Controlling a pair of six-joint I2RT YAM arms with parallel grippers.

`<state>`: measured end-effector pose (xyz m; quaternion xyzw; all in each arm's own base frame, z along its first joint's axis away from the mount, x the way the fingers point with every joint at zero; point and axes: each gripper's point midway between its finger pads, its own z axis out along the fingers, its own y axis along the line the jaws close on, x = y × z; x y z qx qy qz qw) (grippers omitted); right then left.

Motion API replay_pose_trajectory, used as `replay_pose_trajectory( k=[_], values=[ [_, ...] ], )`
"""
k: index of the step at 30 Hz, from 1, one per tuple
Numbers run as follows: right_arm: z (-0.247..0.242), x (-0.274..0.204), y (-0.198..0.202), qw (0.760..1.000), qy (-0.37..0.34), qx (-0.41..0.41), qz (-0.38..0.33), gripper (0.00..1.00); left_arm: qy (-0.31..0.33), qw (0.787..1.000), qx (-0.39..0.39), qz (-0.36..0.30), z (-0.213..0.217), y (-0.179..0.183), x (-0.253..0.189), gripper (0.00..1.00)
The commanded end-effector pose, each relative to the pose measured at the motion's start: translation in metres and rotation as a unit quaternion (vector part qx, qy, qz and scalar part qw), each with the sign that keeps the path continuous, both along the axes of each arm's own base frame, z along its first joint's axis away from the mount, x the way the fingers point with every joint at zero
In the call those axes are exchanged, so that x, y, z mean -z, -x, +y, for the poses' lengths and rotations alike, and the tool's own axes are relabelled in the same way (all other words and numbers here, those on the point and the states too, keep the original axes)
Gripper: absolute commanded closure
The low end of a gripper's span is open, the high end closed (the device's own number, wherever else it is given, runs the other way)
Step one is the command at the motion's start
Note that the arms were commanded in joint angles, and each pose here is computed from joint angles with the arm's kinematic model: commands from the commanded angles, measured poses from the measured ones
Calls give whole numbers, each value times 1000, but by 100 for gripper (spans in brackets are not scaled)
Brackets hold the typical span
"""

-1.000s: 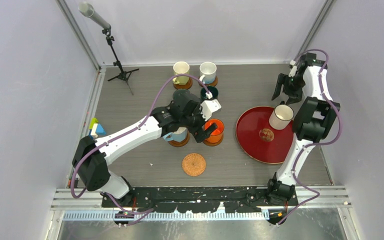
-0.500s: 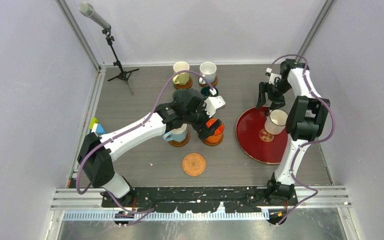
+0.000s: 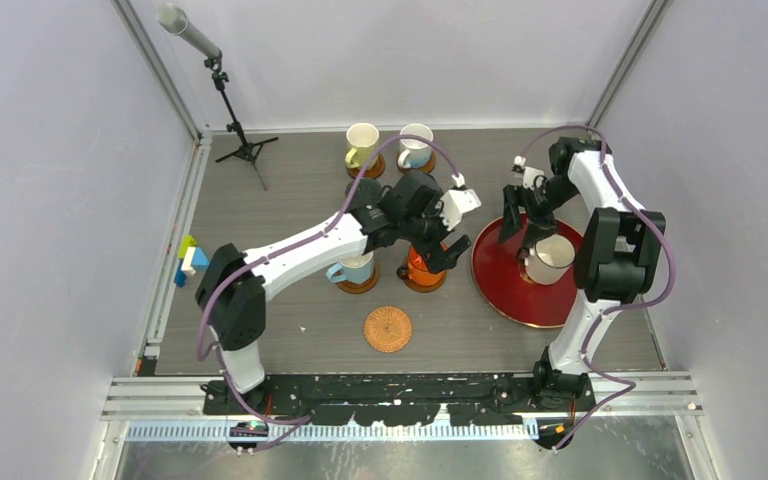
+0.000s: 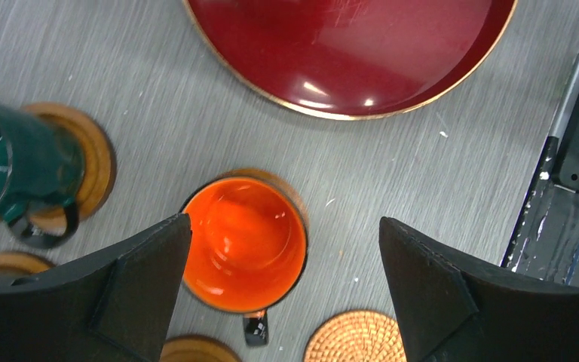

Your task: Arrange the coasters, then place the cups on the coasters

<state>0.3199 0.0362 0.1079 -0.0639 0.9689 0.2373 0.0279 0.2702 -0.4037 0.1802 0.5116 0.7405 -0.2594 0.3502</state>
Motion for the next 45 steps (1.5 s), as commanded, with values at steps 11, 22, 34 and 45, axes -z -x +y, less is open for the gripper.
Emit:
replay_pose_trajectory(
  k=[11,22,34,45],
  values=[
    [-19,-82,25,993,-63,56,-78,27,-14,995,88,-44,-90,29,3,9],
    [-78,-129,20,970,-66,145,-183,24,-76,992,100,-32,-146,13,54,9],
    [-109,-128,35,963,-119,171,-173,24,-89,983,133,-90,-179,8,81,17],
    [-122,-133,52,960,-146,170,-167,24,-58,982,131,-119,-206,8,78,38]
  ],
)
